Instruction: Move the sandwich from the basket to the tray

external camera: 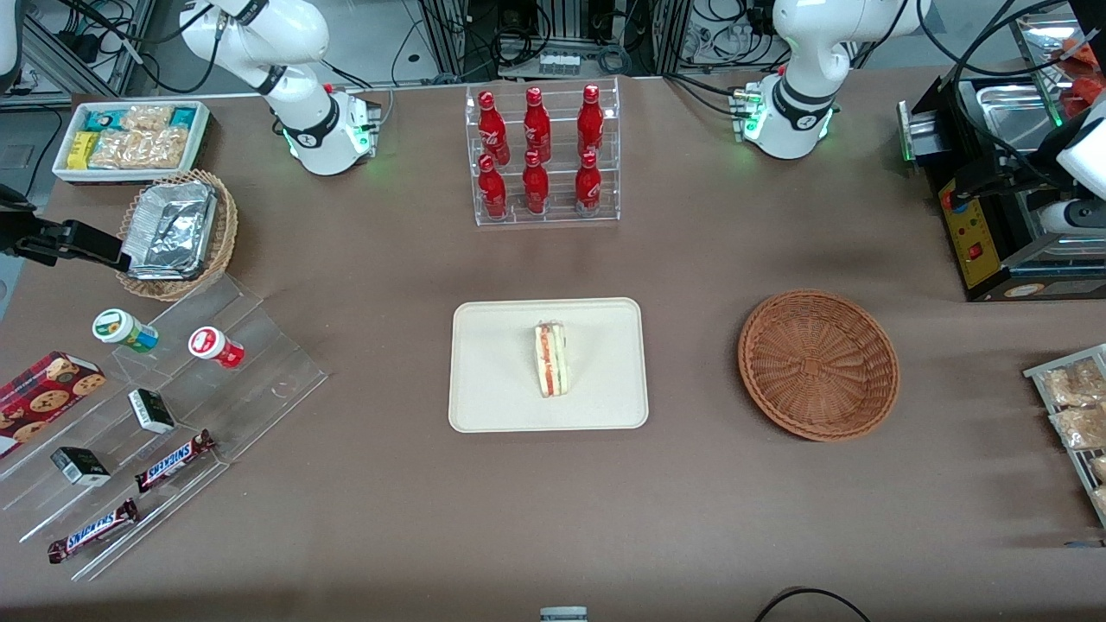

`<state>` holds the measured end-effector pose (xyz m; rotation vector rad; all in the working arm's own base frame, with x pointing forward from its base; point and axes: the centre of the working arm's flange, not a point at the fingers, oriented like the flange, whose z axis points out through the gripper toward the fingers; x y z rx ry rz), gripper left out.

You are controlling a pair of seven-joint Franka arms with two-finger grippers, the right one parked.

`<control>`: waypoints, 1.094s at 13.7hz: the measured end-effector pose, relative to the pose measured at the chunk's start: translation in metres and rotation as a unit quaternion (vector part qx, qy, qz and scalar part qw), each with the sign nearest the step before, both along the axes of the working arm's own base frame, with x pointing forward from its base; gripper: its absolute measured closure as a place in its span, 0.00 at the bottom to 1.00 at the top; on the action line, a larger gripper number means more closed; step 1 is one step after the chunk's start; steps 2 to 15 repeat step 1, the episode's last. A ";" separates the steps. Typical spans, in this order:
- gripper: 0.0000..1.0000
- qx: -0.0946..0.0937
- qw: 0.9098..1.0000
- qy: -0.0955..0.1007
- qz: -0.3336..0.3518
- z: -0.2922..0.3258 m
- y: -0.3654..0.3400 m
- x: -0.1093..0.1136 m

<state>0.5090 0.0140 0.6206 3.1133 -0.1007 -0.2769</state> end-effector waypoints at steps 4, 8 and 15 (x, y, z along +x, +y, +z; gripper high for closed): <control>0.01 0.000 1.000 -0.001 -0.005 0.000 -0.008 0.001; 0.01 0.000 1.000 -0.001 -0.005 0.000 -0.008 0.001; 0.01 0.000 1.000 -0.001 -0.005 0.000 -0.008 0.001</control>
